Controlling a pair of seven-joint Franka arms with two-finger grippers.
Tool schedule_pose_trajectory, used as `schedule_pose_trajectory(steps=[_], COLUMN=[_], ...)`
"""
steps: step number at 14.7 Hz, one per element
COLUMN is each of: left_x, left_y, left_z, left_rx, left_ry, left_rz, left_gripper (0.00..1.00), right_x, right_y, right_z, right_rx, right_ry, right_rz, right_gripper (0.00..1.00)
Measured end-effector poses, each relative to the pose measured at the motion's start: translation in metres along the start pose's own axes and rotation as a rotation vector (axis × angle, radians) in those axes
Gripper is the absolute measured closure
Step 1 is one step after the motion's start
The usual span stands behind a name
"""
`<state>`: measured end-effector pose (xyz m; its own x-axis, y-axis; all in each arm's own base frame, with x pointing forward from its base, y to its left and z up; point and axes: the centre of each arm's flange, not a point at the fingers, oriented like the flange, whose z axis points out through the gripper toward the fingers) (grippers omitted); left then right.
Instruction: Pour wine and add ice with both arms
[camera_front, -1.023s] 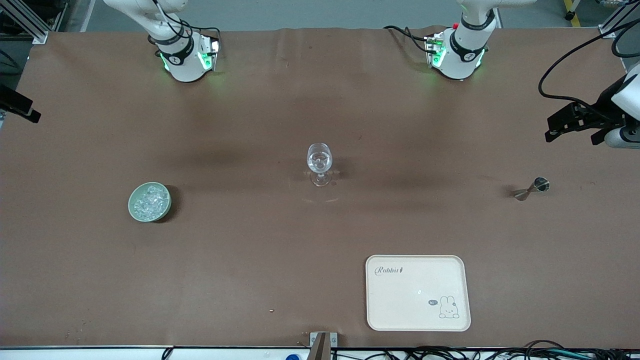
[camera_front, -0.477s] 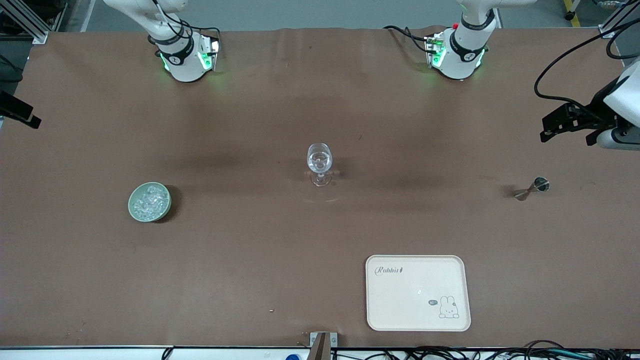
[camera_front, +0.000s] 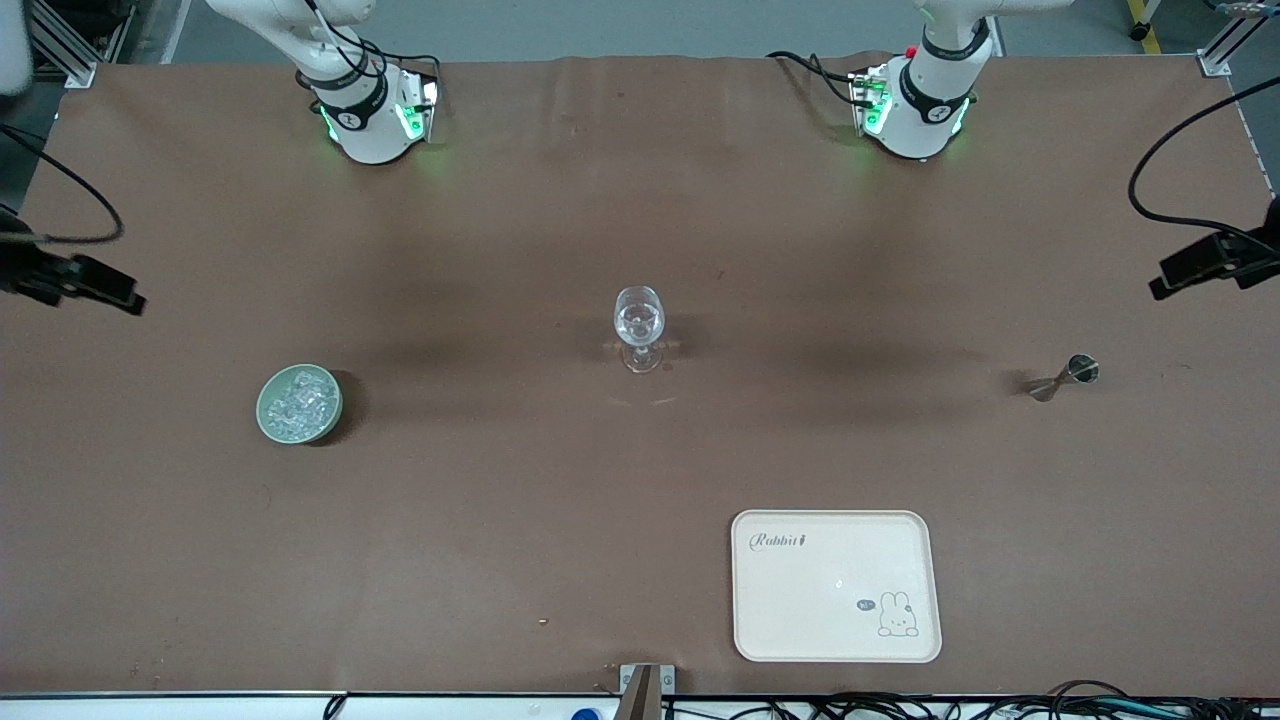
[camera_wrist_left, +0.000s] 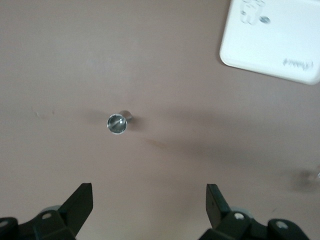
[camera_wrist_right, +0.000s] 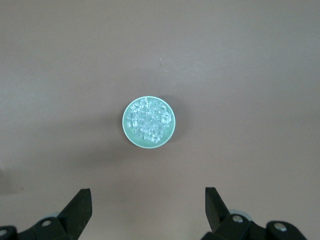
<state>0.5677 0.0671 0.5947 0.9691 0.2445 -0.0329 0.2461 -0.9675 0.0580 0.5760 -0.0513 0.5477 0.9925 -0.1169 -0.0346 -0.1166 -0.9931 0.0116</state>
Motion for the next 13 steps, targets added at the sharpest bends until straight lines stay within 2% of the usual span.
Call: schedule_pose_trajectory(steps=[5, 10, 13], left_x=[0.033, 0.051, 0.053], left_y=[-0.088, -0.196, -0.248], left_z=[0.061, 0.144, 0.21], left_rx=[-0.084, -0.226, -0.268], left_ry=[-0.113, -0.227, -0.298], left_rz=[-0.351, -0.682, -0.847], left_gripper=[0.0, 0.0, 0.0], right_x=[0.019, 0.026, 0.02], right_y=[-0.008, -0.013, -0.015], right_z=[0.102, 0.218, 0.266], right_rx=[-0.003, -0.002, -0.003], right_ry=[-0.023, 0.03, 0.022], right_rz=[-0.013, -0.021, -0.026], right_gripper=[0.0, 0.0, 0.0])
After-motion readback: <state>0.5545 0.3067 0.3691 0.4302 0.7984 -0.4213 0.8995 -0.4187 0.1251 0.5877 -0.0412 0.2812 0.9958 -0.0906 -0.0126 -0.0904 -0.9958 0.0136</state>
